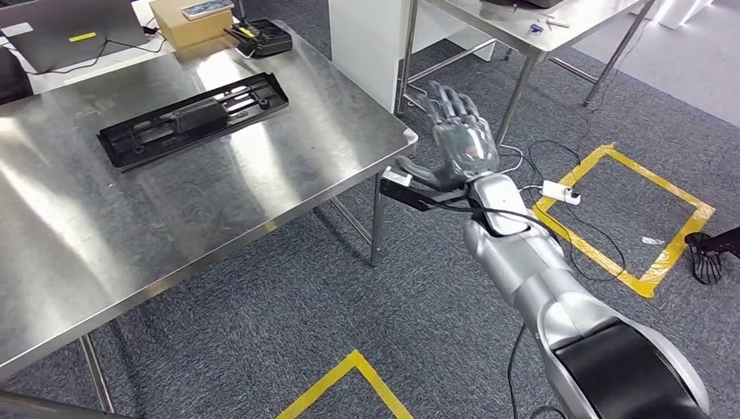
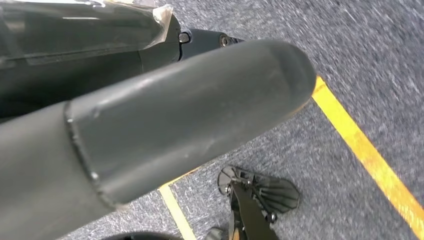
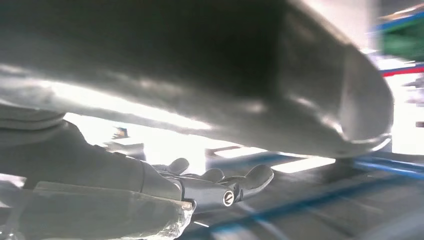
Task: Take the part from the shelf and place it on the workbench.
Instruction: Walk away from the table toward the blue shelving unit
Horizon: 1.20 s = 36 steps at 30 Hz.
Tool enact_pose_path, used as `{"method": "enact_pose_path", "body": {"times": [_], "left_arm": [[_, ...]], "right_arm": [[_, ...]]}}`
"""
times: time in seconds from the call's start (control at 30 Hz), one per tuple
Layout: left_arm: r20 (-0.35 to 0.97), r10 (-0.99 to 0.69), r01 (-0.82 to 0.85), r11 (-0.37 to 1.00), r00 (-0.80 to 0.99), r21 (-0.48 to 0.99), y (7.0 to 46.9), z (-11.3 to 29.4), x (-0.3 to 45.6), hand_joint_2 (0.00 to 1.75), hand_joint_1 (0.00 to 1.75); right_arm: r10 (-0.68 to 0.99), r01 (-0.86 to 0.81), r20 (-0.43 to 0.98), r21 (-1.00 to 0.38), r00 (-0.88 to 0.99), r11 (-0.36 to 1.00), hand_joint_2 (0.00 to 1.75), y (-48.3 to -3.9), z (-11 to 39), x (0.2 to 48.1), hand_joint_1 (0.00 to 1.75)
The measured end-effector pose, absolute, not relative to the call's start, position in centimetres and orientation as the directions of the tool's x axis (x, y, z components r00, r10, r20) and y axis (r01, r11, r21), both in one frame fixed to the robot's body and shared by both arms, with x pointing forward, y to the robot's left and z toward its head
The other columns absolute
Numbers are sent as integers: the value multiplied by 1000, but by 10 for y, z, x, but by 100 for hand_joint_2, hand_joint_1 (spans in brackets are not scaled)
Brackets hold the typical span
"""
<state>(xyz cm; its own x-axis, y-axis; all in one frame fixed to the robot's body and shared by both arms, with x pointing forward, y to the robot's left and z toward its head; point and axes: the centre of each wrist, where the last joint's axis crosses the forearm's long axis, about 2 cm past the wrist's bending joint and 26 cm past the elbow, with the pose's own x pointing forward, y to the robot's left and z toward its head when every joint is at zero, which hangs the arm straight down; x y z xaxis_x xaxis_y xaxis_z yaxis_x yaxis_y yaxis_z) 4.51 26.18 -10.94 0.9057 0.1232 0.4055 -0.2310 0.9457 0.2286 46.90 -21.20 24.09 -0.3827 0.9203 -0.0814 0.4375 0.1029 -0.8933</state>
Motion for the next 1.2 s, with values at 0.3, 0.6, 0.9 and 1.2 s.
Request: {"method": "enact_pose_path", "body": {"times": [0.3, 0.6, 0.9, 1.2], "left_arm": [[417, 132, -241, 945, 899, 220, 258, -109, 48, 0, 0], [445, 136, -239, 953, 885, 185, 250, -109, 47, 0, 0], [476, 93, -185, 971, 874, 149, 241, -107, 51, 0, 0], [397, 8, -46, 995, 918, 87, 243, -107, 56, 0, 0]], "right_arm": [[974, 326, 88, -933, -208, 154, 0, -262, 157, 435, 0], [947, 76, 321, -945, 26, 319, 0, -276, 43, 348, 0], [778, -207, 474, -783, 413, 587, 0, -290, -37, 251, 0], [610, -480, 260, -422, 749, 769, 0, -272, -96, 119, 0]]}}
